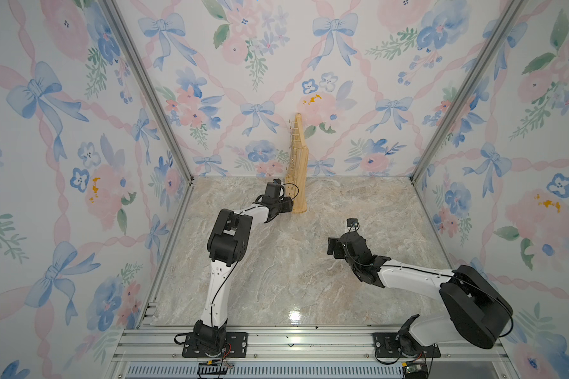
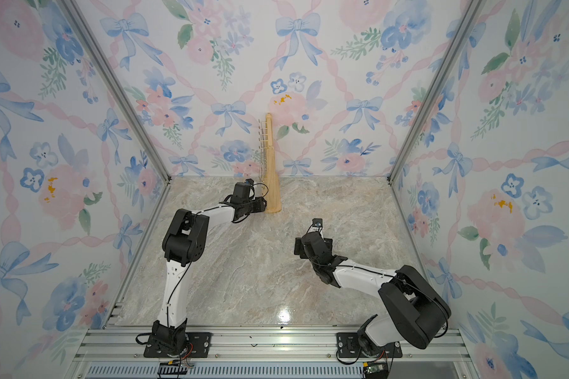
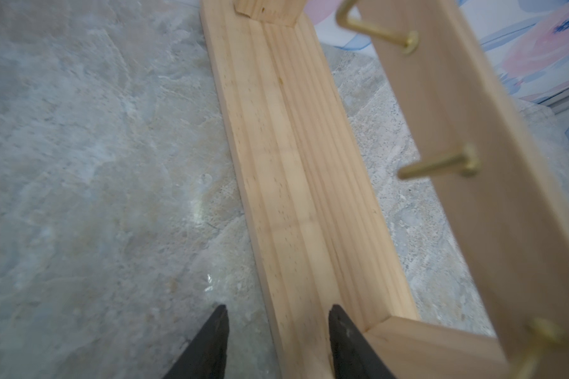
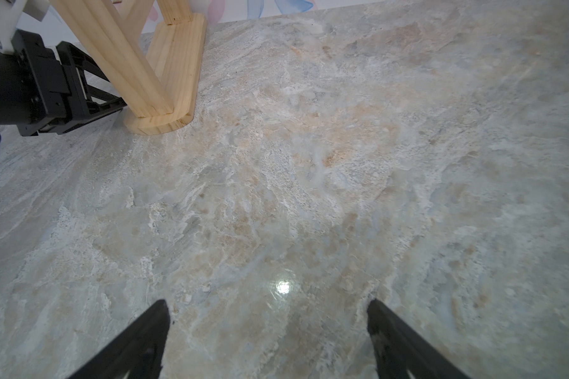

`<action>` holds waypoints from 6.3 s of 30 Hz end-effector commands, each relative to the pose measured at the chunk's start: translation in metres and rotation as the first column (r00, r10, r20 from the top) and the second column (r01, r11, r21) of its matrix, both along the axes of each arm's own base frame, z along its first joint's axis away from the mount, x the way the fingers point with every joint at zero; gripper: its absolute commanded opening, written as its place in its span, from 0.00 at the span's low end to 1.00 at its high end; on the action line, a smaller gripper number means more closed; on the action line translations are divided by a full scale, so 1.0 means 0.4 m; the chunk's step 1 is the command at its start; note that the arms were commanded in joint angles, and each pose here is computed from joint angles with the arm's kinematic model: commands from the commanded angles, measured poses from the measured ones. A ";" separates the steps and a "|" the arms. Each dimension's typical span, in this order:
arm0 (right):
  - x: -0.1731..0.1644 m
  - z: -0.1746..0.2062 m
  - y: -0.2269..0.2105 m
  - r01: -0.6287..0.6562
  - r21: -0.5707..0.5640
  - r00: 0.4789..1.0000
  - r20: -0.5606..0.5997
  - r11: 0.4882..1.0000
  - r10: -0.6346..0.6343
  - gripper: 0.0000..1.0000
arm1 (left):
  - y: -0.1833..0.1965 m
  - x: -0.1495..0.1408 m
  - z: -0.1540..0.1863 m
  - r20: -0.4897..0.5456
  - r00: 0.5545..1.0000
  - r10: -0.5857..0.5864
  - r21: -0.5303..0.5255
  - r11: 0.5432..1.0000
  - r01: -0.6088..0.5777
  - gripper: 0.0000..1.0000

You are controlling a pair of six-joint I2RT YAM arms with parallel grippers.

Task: Take the necklace off the jewelry display stand
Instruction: Adjust the stand at the center of the board.

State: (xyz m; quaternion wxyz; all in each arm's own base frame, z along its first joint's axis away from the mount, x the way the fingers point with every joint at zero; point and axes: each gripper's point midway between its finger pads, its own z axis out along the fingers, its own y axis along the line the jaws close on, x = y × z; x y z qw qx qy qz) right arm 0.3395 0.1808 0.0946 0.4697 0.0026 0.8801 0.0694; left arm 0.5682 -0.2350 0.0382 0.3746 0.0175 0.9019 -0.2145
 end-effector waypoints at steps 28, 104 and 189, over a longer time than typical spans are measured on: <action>0.014 0.049 -0.033 0.051 -0.001 0.998 0.042 0.999 -0.051 0.96 | -0.222 -0.137 -0.094 -0.131 0.985 -0.113 -0.022 0.994 0.111 0.68; -0.002 0.061 -0.055 -0.029 0.125 0.962 0.273 0.992 -0.007 0.96 | 0.106 0.312 0.315 0.488 0.844 -0.223 0.063 0.973 0.221 0.66; -0.004 0.066 -0.009 -0.100 0.108 0.959 0.276 0.989 0.067 0.95 | -0.036 0.288 0.418 0.640 0.732 -0.233 0.095 0.970 0.225 0.19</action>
